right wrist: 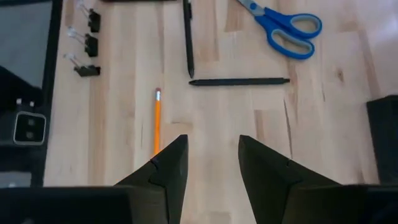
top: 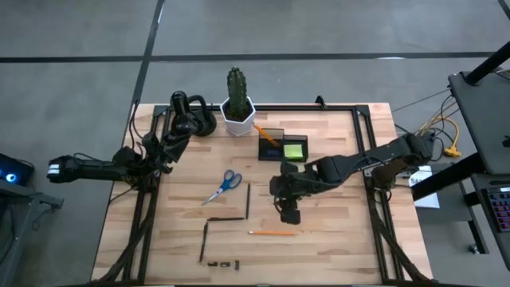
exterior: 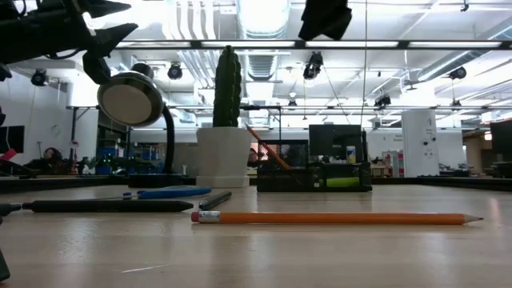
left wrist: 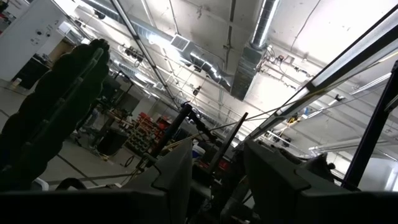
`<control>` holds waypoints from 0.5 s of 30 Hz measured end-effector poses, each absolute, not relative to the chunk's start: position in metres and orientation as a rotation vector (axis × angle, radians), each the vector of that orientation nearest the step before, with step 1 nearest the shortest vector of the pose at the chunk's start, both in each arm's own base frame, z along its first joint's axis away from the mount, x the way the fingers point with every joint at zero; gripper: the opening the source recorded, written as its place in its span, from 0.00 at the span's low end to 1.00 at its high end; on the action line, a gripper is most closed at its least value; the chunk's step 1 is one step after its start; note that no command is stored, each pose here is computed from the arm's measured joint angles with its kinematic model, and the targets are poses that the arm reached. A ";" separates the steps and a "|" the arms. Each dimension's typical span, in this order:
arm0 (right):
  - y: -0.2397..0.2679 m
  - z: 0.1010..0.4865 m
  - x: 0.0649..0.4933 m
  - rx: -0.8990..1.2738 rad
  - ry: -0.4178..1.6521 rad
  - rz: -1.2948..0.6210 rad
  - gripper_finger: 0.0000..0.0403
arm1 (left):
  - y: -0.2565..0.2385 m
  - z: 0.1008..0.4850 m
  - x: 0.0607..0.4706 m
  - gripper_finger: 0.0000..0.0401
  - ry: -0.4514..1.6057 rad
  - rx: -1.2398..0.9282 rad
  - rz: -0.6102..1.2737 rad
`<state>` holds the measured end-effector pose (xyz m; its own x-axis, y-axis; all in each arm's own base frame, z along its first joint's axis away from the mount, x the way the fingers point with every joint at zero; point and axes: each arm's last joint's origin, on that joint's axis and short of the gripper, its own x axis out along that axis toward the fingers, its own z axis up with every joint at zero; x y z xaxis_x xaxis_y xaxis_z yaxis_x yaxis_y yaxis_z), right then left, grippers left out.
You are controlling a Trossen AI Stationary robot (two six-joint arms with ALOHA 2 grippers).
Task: Pick and place office supplies into organizer
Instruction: Put the pencil into the left section of the desk organizer
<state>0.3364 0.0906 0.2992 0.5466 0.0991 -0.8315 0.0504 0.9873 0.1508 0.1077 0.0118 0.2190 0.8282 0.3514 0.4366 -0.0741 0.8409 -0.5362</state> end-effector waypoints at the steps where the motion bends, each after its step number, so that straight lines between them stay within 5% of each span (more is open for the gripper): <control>1: 0.094 0.299 0.336 0.174 0.991 0.020 0.32 | 0.012 0.219 0.108 0.32 -0.553 -0.529 0.237; 15: 0.128 0.306 0.332 0.152 0.889 0.022 0.37 | 0.012 0.218 0.108 0.32 -0.546 -0.528 0.239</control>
